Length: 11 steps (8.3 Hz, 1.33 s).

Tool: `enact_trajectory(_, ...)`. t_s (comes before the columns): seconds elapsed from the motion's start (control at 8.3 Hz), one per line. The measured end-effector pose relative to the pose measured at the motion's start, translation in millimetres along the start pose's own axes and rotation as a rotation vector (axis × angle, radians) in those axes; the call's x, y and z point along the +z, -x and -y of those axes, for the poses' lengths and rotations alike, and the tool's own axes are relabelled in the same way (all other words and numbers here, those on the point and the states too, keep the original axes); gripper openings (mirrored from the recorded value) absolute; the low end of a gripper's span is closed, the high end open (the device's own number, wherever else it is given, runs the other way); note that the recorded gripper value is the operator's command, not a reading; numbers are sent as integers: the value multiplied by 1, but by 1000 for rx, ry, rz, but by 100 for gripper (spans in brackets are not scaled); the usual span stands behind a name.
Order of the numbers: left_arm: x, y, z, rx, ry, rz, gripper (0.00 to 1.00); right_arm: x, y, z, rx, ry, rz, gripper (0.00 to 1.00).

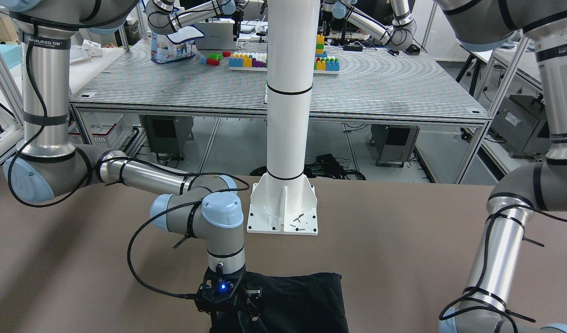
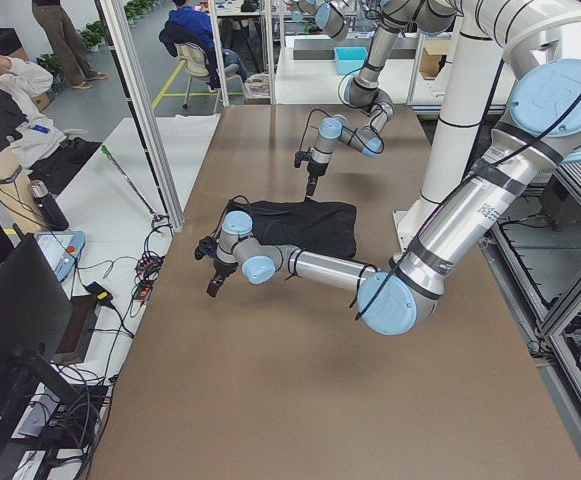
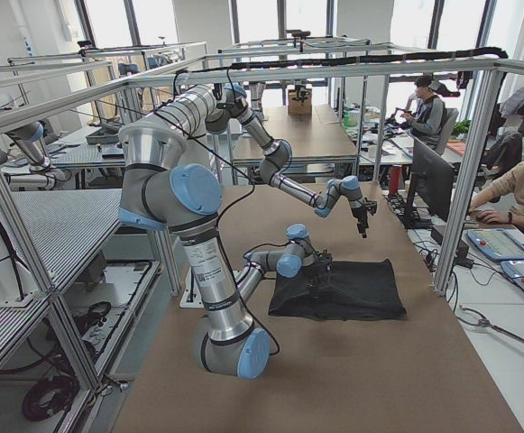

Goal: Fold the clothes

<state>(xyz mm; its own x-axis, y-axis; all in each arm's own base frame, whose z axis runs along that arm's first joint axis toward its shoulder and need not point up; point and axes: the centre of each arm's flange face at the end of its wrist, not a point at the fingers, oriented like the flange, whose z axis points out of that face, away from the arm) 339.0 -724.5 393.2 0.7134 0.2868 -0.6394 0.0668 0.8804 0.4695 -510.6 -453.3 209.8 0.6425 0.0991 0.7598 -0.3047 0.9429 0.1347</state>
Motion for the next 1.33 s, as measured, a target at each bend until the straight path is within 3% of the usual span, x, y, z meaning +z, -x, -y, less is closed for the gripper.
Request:
enact_trajectory(0.12,0,-2,-1,0,0,-2,100,10,19,5,-9,5,-16,39)
enact_trajectory(0.36,0,-3,-1,0,1,-3,100,22,35,8,-19,13,-34,31)
enact_trajectory(0.48,0,-3,-1,1,1,-4,100,25,35,8,-27,15,-38,20)
enact_trajectory(0.72,0,-3,-1,0,1,-4,100,28,33,7,-38,18,-45,17)
enact_trajectory(0.84,0,-3,-2,0,1,-3,100,30,31,7,-39,19,-49,12)
enact_trajectory(0.96,1,-2,-2,0,2,-2,100,31,29,6,-40,20,-52,0)
enact_trajectory(1.33,1,-3,-2,1,3,-3,100,31,28,6,-38,20,-51,0)
